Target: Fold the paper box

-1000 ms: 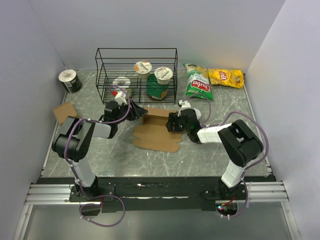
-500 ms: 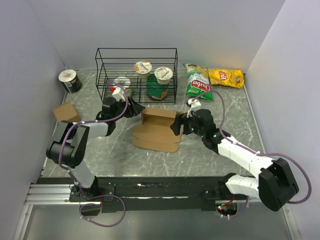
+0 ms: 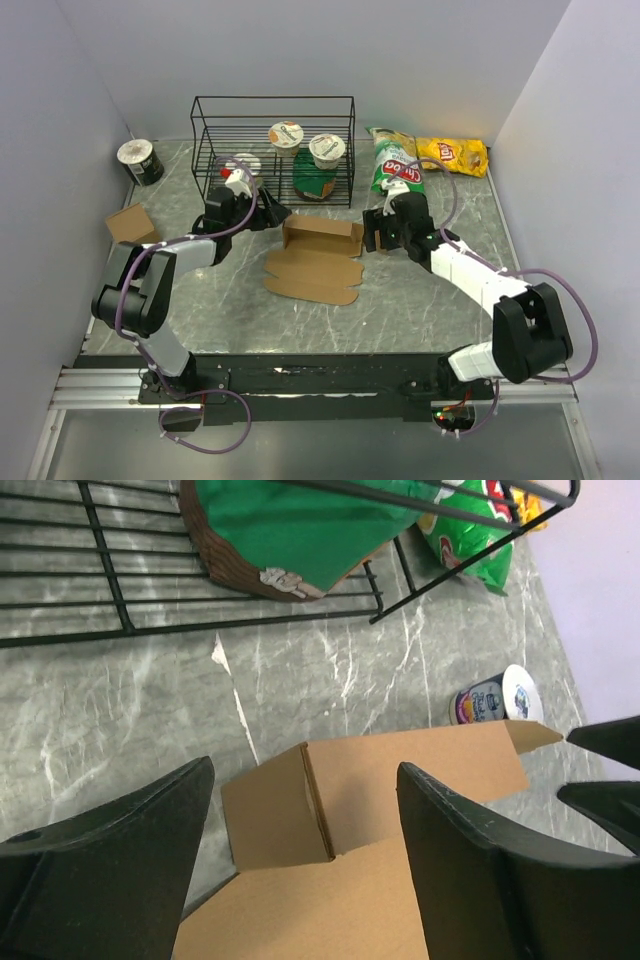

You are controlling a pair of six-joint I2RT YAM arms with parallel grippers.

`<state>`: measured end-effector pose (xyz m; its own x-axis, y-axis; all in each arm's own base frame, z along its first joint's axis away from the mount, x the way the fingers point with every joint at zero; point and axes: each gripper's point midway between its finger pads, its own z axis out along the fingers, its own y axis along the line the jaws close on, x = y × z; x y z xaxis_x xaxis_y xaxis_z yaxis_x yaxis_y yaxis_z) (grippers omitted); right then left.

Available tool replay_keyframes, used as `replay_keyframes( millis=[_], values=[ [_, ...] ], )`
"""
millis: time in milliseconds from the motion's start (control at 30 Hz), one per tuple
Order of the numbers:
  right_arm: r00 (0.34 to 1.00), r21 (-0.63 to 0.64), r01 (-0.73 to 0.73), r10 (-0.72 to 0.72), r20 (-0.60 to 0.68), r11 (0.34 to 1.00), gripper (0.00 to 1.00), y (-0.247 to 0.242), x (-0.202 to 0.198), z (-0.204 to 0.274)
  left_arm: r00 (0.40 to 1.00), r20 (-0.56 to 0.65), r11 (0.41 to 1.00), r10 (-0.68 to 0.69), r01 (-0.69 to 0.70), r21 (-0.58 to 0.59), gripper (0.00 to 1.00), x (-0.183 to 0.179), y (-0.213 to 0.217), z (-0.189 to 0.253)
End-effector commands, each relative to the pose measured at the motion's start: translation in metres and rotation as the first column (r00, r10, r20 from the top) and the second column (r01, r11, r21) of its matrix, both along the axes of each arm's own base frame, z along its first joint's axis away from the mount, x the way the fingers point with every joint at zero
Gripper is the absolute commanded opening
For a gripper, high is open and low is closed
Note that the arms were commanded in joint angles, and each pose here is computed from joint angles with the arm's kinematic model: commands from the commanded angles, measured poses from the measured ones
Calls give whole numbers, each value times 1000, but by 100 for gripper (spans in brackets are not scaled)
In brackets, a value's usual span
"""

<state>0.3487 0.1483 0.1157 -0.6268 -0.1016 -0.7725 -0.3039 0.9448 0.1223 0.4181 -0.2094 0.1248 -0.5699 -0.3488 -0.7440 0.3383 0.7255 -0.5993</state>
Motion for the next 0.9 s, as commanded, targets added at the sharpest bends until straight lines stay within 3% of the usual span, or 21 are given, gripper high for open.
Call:
replay_keyframes(
  millis=[0,400,733,867],
  values=[
    [997,-78,-19,24,67,997,85,-4,24,12,1000,27,1000,-6,6,6,80,8,-1,8],
    [998,-134,-51,55,24,990,71,-1,43,-13,998,-41,999,-50,50,-5,77,11,-10,-21],
    [994,-43,-58,54,-100,997,36,15,34,-19,996,-50,997,-78,76,-34,64,4,-14,-26],
    [988,16,-42,44,-146,999,33,23,29,-19,995,-54,996,-82,79,-42,62,1,-15,-27]
  ],
)
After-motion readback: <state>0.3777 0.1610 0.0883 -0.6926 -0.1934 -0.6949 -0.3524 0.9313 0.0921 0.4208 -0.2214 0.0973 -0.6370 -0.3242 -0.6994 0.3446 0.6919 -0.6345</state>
